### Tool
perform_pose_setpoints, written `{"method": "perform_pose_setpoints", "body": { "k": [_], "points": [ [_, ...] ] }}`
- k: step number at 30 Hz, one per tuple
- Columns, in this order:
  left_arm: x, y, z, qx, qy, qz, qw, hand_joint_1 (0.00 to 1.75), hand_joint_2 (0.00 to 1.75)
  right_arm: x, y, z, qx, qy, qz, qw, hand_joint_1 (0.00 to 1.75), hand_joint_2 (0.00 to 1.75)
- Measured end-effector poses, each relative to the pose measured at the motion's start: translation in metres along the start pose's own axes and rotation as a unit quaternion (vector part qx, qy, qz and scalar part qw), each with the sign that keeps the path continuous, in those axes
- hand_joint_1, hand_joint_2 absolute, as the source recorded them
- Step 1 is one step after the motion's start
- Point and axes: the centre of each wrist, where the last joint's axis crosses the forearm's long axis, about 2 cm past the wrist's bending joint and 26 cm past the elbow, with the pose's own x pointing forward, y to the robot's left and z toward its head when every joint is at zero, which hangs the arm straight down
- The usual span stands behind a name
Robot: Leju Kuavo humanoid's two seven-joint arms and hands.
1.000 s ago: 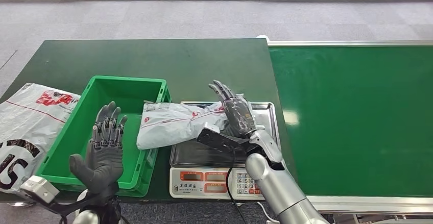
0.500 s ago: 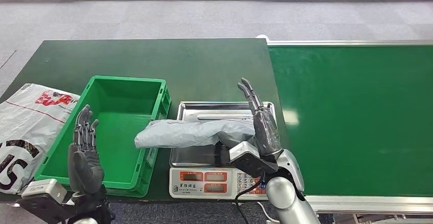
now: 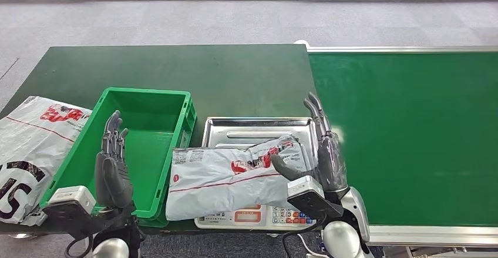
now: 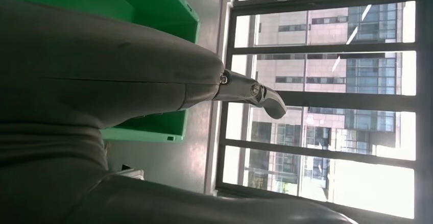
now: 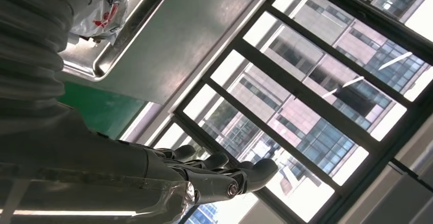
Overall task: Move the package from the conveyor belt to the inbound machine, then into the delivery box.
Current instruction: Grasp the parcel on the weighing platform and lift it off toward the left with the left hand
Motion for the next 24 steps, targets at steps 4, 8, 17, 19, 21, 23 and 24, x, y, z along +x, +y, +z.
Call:
{"method": "perform_pose_setpoints", "body": {
  "k": [4,8,17,19,21,23,24],
  "points": [
    [-0.003,-0.004,0.003,-0.017,0.01,0.009,1.0,0.0,0.0,0.0,-0.003,0.006,-0.006,0.006,0.009,1.0,0.0,1.75],
    [-0.009,-0.012,0.004,-0.075,0.013,-0.031,0.997,0.0,0.87,0.0,-0.007,0.01,-0.015,0.005,0.013,1.0,0.0,1.75],
    [-0.033,-0.031,-0.035,-0.282,-0.001,-0.22,0.934,0.0,1.75,-0.003,-0.016,0.01,-0.027,-0.002,0.011,1.0,0.0,1.75],
    [-0.042,-0.033,-0.048,-0.323,-0.009,-0.248,0.913,0.0,1.75,-0.003,-0.019,0.01,-0.028,-0.004,0.009,1.0,0.0,1.75],
    [-0.052,-0.033,-0.059,-0.36,-0.014,-0.265,0.895,0.0,1.75,-0.003,-0.022,0.009,-0.029,-0.006,0.009,1.0,0.0,1.75],
    [-0.06,-0.031,-0.065,-0.39,-0.014,-0.276,0.879,0.0,1.75,-0.003,-0.024,0.009,-0.029,-0.006,0.009,1.0,0.0,1.75],
    [-0.063,-0.029,-0.068,-0.403,-0.013,-0.279,0.872,0.0,1.75,-0.003,-0.025,0.009,-0.03,-0.006,0.01,0.999,0.0,1.75]
  ]
}}
